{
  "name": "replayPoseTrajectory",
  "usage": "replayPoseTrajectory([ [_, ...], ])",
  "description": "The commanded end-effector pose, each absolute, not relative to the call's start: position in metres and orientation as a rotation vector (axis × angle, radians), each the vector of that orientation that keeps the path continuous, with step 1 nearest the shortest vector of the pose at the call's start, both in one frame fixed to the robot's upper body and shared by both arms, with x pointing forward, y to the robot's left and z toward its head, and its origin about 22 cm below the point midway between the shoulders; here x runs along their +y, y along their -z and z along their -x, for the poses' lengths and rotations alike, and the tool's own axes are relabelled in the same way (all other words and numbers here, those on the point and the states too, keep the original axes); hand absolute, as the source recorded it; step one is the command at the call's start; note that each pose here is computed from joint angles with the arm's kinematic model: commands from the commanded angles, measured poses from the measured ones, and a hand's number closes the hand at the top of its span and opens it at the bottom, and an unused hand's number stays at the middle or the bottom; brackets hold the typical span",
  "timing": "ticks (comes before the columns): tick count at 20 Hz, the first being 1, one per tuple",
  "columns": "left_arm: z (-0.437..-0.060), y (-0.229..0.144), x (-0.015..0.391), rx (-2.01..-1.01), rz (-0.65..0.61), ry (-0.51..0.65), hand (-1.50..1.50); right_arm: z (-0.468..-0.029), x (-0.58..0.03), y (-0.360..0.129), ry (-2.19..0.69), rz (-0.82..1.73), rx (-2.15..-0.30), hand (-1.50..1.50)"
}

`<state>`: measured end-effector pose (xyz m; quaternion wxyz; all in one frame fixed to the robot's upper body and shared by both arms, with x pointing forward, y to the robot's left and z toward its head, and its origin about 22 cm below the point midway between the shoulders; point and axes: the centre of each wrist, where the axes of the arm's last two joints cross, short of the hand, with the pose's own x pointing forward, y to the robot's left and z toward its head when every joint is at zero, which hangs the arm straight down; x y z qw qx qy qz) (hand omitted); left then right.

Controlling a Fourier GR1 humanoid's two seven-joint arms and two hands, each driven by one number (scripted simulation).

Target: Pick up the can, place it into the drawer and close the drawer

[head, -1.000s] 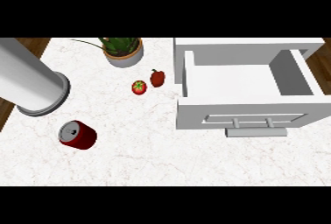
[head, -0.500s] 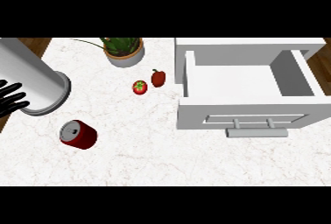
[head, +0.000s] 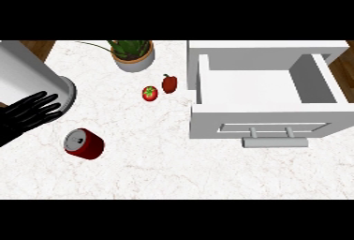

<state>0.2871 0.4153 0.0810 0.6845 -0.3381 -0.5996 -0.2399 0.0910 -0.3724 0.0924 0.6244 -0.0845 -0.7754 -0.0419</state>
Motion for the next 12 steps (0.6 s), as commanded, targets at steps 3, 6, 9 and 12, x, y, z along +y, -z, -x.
replayPoseTrajectory([
  [3,-0.295,-0.060,0.398,-1.351,0.718,0.562,-1.50,-0.088,-0.378,-0.096,0.101,0.189,-1.765,-1.50],
  [6,-0.285,-0.034,0.410,-1.319,0.699,0.534,-1.50,-0.084,-0.379,-0.094,0.091,0.202,-1.768,-1.50],
  [9,-0.294,-0.018,0.402,-1.337,0.679,0.533,-1.50,-0.090,-0.377,-0.101,0.095,0.191,-1.770,-1.50],
  [12,-0.291,-0.012,0.421,-1.351,0.642,0.495,-1.50,-0.082,-0.362,-0.102,0.103,0.191,-1.782,-1.50],
])
